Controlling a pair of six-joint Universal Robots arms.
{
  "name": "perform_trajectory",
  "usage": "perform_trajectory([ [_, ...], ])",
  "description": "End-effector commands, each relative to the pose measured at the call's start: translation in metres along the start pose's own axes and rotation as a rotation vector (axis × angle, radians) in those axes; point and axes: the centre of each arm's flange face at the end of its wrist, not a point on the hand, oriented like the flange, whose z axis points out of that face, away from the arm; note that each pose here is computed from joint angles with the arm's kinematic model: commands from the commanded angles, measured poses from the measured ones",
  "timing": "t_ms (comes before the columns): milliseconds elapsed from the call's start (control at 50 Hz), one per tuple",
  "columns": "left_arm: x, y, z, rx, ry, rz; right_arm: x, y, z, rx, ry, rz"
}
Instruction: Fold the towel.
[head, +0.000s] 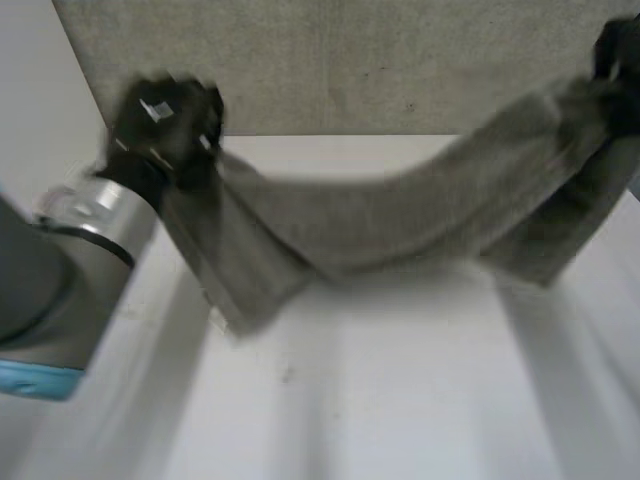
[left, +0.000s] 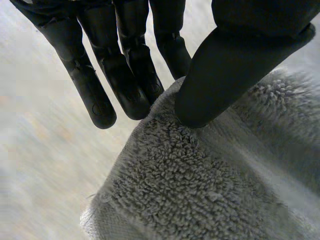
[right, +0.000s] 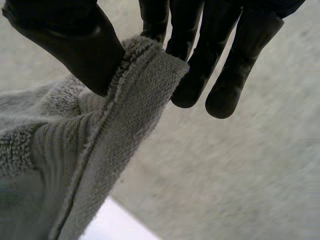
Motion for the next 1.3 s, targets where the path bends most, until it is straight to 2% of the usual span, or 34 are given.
perform_trajectory([
  [20,-0.028,-0.088,-0.025,0.161,-0.076,0.026,0.024,-0.061,-0.017,0.043,0.046,-0.033],
  [140,-0.034,-0.11,-0.033,0.123,-0.075,0.024,0.028,-0.089,-0.03,-0.028,0.015,-0.052],
  [200,-0.035,-0.112,-0.036,0.057,-0.064,0.022,0.027,-0.087,-0.033,-0.068,-0.002,-0.075],
  [240,-0.036,-0.11,-0.037,0.021,-0.061,0.022,0.019,-0.068,-0.031,-0.184,-0.067,-0.139],
  [260,-0.036,-0.104,-0.037,-0.023,-0.057,0.021,0.019,-0.068,-0.031,-0.185,-0.068,-0.14],
  [300,-0.035,-0.092,-0.032,-0.075,-0.05,0.021,0.01,-0.037,-0.02,-0.296,-0.139,-0.191],
  [340,-0.03,-0.061,-0.015,-0.172,-0.027,0.017,0.006,-0.024,-0.013,-0.322,-0.161,-0.203],
  [420,-0.027,-0.038,0.006,-0.225,-0.017,0.013,0.001,-0.004,0.009,-0.318,-0.172,-0.197],
  [460,-0.025,-0.024,0.019,-0.249,-0.01,0.01,-0.003,0.018,0.04,-0.27,-0.148,-0.176],
  [480,-0.025,-0.014,0.035,-0.257,-0.009,0.009,-0.003,0.018,0.04,-0.27,-0.148,-0.175],
  [500,-0.025,-0.008,0.052,-0.243,-0.013,0.009,-0.003,0.027,0.057,-0.231,-0.125,-0.16],
  [520,-0.025,-0.008,0.052,-0.243,-0.013,0.009,-0.003,0.027,0.058,-0.231,-0.125,-0.16],
  [560,-0.027,-0.008,0.069,-0.206,-0.033,0.007,-0.003,0.038,0.087,-0.147,-0.07,-0.115],
  [600,-0.039,-0.018,0.099,-0.108,-0.119,-0.007,-0.003,0.037,0.098,-0.093,-0.037,-0.087],
  [620,-0.039,-0.018,0.099,-0.107,-0.12,-0.007,-0.002,0.032,0.107,-0.036,-0.002,-0.047],
  [660,-0.054,-0.044,0.113,0.021,-0.226,-0.065,-0.002,0.026,0.112,0.023,0.025,0.001],
  [680,-0.054,-0.044,0.113,0.021,-0.227,-0.065,-0.002,0.026,0.112,0.024,0.025,0.001],
  [720,-0.065,-0.073,0.117,0.145,-0.286,-0.155,0.005,0.012,0.119,0.146,0.082,0.111],
  [820,-0.071,-0.106,0.104,0.239,-0.291,-0.256,0.013,-0.005,0.114,0.276,0.093,0.232],
  [900,-0.069,-0.105,0.096,0.216,-0.282,-0.27,0.013,-0.016,0.103,0.312,0.065,0.256],
  [960,-0.063,-0.08,0.089,0.119,-0.273,-0.263,0.002,-0.002,0.094,0.253,0.002,0.241],
  [1000,-0.059,-0.064,0.083,0.059,-0.259,-0.258,-0.017,0.024,0.081,0.143,-0.106,0.219],
  [1040,-0.048,-0.026,0.067,-0.081,-0.218,-0.253,-0.027,0.04,0.074,0.079,-0.168,0.203],
  [1060,-0.048,-0.026,0.067,-0.081,-0.218,-0.253,-0.027,0.04,0.074,0.079,-0.168,0.203],
  [1080,-0.043,-0.002,0.057,-0.165,-0.196,-0.252,-0.037,0.056,0.065,0.022,-0.225,0.186],
  [1100,-0.043,-0.002,0.056,-0.166,-0.196,-0.252,-0.047,0.073,0.056,-0.035,-0.275,0.166],
  [1120,-0.039,0.022,0.045,-0.248,-0.182,-0.251,-0.047,0.073,0.056,-0.035,-0.275,0.165],
  [1140,-0.035,0.044,0.032,-0.329,-0.169,-0.253,-0.054,0.094,0.048,-0.091,-0.311,0.141],
  [1160,-0.035,0.045,0.032,-0.329,-0.169,-0.253,-0.058,0.119,0.041,-0.155,-0.335,0.112],
  [1180,-0.03,0.063,0.02,-0.394,-0.158,-0.254,-0.058,0.119,0.041,-0.156,-0.336,0.112],
  [1200,-0.024,0.081,0.007,-0.45,-0.144,-0.257,-0.059,0.142,0.033,-0.216,-0.351,0.076],
  [1220,-0.023,0.081,0.007,-0.451,-0.144,-0.257,-0.059,0.142,0.033,-0.217,-0.351,0.076],
  [1260,-0.019,0.096,-0.005,-0.488,-0.137,-0.257,-0.061,0.179,0.018,-0.317,-0.381,0.008],
  [1300,-0.009,0.119,-0.023,-0.53,-0.126,-0.256,-0.062,0.192,0.012,-0.352,-0.395,-0.028],
])
